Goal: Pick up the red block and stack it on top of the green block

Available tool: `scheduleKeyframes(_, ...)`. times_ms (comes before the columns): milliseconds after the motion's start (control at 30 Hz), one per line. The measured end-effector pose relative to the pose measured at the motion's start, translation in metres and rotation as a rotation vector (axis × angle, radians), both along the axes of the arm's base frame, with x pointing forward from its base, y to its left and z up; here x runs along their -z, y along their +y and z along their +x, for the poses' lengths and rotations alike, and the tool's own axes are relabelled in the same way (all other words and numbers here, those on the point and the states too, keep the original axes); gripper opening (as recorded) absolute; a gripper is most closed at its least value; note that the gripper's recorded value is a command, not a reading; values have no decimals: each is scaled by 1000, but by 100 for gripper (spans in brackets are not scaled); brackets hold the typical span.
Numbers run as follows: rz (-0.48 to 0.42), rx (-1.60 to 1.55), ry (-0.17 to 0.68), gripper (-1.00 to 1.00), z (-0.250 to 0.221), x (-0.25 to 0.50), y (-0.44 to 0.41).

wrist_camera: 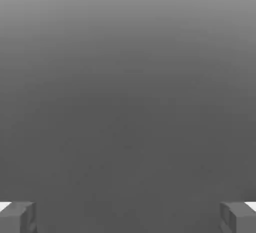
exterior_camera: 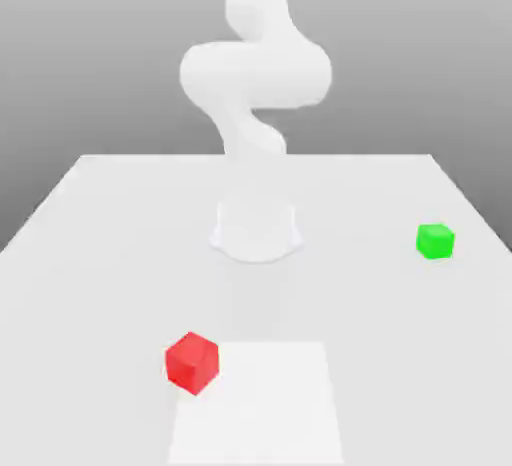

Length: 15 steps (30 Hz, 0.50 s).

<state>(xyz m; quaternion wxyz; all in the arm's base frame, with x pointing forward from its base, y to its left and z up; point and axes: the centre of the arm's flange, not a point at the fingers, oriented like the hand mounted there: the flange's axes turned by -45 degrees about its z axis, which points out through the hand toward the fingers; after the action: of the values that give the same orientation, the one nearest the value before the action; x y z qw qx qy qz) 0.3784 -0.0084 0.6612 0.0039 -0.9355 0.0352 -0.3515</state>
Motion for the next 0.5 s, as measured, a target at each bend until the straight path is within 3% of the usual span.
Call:
scheduleKeyframes(233,80,178,261,0,58,174,-34)
scheduleKeyframes(500,167,394,549,0,34,366,-68)
